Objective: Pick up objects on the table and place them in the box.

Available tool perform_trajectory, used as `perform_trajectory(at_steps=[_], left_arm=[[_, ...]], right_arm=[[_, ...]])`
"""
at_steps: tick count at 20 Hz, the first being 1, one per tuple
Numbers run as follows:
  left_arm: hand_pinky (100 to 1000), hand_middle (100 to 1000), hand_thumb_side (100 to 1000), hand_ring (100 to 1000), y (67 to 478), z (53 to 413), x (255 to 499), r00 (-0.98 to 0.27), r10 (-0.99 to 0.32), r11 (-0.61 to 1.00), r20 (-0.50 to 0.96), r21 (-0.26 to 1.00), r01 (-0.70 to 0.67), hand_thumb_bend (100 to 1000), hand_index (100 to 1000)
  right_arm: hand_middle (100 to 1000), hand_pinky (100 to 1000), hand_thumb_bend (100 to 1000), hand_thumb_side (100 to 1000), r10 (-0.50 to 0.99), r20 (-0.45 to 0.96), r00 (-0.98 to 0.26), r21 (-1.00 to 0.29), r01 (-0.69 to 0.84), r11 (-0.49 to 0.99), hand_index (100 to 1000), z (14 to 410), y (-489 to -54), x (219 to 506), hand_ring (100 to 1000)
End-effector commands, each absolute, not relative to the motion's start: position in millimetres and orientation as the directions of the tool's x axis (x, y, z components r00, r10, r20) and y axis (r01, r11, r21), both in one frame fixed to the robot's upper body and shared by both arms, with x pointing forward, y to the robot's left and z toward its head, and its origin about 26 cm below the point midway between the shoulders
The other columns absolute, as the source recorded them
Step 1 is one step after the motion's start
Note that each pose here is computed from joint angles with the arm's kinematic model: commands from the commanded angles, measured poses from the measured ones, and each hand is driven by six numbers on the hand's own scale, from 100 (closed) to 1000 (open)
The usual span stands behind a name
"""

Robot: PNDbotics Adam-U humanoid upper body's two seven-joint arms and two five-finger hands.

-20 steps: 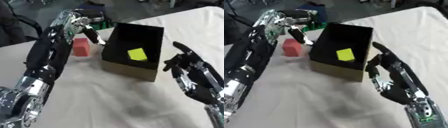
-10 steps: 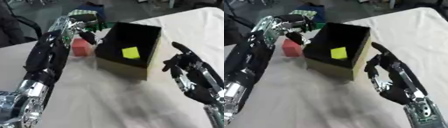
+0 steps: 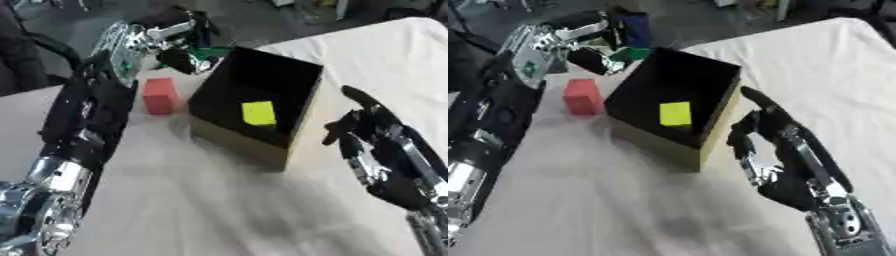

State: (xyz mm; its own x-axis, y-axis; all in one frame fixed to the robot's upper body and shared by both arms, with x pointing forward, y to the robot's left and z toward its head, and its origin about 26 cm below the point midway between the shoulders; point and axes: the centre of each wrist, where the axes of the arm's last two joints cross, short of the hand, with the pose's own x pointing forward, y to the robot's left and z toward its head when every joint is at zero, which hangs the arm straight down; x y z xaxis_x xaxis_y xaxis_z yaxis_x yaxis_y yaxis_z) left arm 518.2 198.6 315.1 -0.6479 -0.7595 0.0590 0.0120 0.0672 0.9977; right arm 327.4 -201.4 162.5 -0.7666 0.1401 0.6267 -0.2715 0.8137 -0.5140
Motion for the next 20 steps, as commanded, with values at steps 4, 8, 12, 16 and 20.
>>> perform_trajectory(at_steps=[4, 8, 12, 16, 20], left_arm=[[750, 707, 182, 639, 234.3, 354.1, 511.4, -0.547, -0.837, 0.009, -0.018, 0.999, -0.047, 363, 905], [763, 737, 125, 667, 244.7, 354.4, 511.7, -0.488, -0.87, -0.058, -0.066, 0.998, -0.032, 455, 920], [771, 757, 136, 688, 247.7, 345.0, 515.0, -0.44, -0.889, -0.149, -0.129, 0.989, 0.011, 516, 926], [767, 751, 138, 686, 246.0, 331.4, 518.6, -0.415, -0.895, -0.187, -0.162, 0.982, 0.02, 517, 918], [771, 757, 140, 696, 242.2, 315.9, 522.2, -0.401, -0.9, -0.188, -0.169, 0.982, 0.008, 535, 921]], right_arm=[[521, 767, 100, 522, 0.142, 0.616, -0.775, -0.518, -0.263, 0.814, 1000, 166.8, -203.0, 327.5, 561], [521, 767, 100, 522, 0.143, 0.618, -0.773, -0.519, -0.264, 0.813, 1000, 166.2, -203.1, 327.5, 561], [521, 767, 100, 522, 0.144, 0.618, -0.773, -0.52, -0.264, 0.813, 1000, 166.0, -203.2, 327.5, 561], [521, 767, 100, 522, 0.142, 0.617, -0.774, -0.519, -0.265, 0.813, 1000, 166.0, -203.0, 327.5, 561], [521, 768, 100, 521, 0.141, 0.618, -0.773, -0.52, -0.267, 0.811, 1000, 165.7, -202.6, 327.5, 560]])
